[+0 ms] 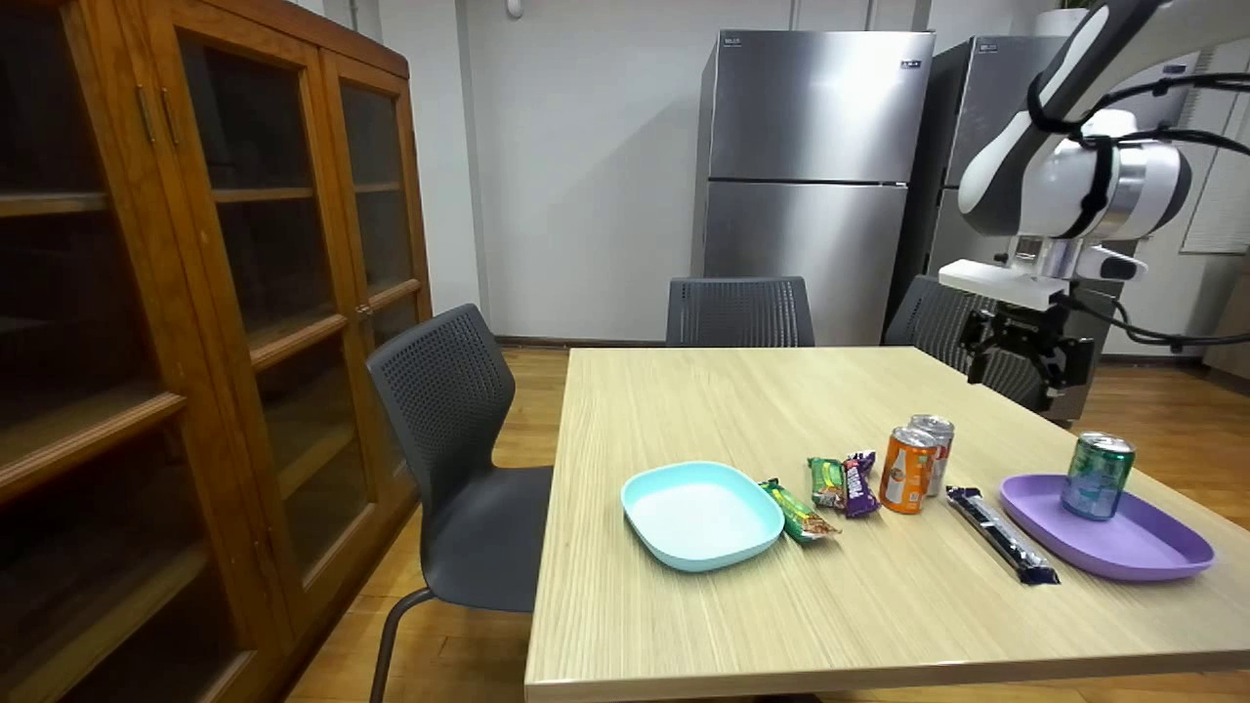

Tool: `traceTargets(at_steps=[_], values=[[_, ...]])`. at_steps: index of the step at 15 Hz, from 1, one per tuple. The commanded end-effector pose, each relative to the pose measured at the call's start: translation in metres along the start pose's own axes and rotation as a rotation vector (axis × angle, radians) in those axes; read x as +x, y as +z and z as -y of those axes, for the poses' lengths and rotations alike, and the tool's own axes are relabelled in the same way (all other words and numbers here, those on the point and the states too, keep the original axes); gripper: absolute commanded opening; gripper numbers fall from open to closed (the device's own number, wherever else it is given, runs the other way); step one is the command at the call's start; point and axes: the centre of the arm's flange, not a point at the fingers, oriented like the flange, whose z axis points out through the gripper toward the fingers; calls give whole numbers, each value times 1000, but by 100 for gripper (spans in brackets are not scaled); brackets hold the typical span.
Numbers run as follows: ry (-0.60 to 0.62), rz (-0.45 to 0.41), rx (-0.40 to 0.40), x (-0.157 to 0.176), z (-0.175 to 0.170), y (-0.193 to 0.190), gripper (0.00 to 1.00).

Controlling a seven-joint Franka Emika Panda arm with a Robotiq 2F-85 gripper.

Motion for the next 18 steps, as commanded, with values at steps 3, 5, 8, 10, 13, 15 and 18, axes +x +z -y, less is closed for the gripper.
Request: traceTargets(at_steps=[3, 5, 8, 10, 13, 15, 18], values=[[-145, 36, -10, -54, 6, -8, 100], [-185, 43, -20, -70, 11, -4, 100], [-238, 57, -28, -90, 17, 2, 100], [-263, 61, -36, -101, 20, 6, 100], [-290, 70, -53, -113, 22, 13, 100], [-299, 70, -63, -118, 23, 17, 100], [-309, 68, -70, -122, 24, 22, 100]])
